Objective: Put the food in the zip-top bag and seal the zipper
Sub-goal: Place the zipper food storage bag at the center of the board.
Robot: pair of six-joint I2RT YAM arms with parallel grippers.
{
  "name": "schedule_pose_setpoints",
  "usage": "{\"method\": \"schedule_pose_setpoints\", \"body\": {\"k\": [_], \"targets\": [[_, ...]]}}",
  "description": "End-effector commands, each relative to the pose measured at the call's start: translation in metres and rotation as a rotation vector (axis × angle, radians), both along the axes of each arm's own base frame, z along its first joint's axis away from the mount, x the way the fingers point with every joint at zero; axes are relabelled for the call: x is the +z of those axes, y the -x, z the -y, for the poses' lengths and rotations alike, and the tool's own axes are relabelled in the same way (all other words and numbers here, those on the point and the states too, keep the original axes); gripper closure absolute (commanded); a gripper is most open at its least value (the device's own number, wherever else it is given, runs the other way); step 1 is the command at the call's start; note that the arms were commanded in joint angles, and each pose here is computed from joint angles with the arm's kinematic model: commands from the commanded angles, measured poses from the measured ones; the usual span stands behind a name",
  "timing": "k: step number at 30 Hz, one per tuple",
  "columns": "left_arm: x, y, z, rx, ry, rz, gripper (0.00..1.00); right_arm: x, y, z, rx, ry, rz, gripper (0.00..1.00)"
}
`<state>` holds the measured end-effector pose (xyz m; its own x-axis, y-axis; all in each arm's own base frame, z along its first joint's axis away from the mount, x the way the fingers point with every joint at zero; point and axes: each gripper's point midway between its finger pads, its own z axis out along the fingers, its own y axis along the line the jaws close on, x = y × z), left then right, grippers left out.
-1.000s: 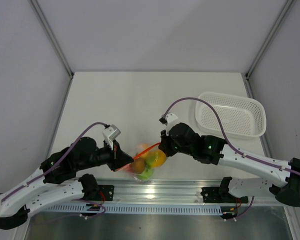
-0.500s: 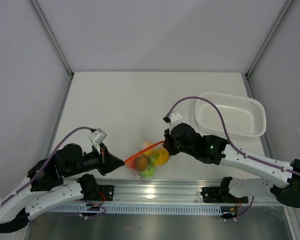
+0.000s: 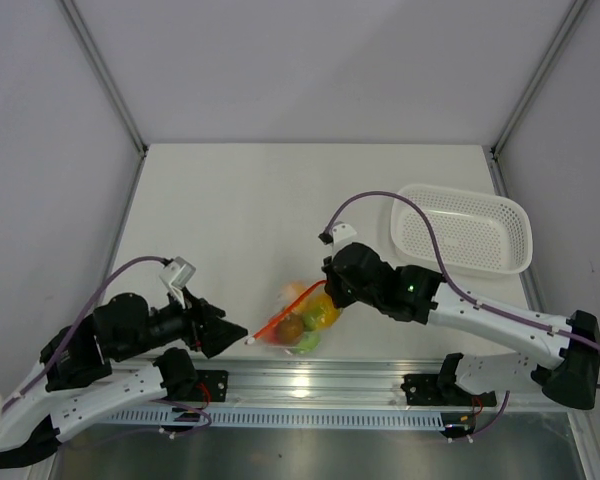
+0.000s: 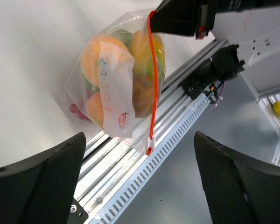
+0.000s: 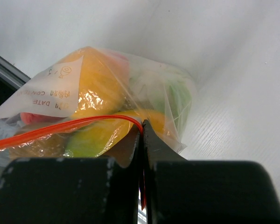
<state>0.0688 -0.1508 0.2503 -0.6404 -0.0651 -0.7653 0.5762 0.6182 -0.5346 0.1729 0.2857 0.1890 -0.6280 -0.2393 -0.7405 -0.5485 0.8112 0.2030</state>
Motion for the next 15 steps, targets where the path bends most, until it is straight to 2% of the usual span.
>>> {"method": "schedule_pose_setpoints", "body": {"k": [1,4,6,12,13,15], "targets": [[0.027,-0.012,-0.008,0.042,-0.009,0.098,0.01,0.013,-0.013,-0.012,0.001,0.003,0.04,1.0],[0.034,-0.031,-0.029,0.161,-0.141,0.122,0.01,0.016,-0.02,-0.018,0.005,0.009,0.043,1.0],[0.044,-0.038,-0.037,0.209,-0.161,0.146,0.01,0.015,-0.034,-0.021,-0.01,0.017,0.037,1.0],[0.059,-0.031,-0.031,0.166,-0.023,0.203,0.01,0.018,-0.07,-0.039,-0.048,-0.011,-0.028,1.0],[0.057,-0.028,-0.029,0.151,-0.015,0.198,0.0,0.03,-0.084,-0.042,-0.073,-0.04,-0.025,1.0],[0.052,-0.027,-0.029,0.145,-0.014,0.191,0.0,0.013,-0.099,-0.048,-0.094,-0.016,-0.08,1.0]]}}
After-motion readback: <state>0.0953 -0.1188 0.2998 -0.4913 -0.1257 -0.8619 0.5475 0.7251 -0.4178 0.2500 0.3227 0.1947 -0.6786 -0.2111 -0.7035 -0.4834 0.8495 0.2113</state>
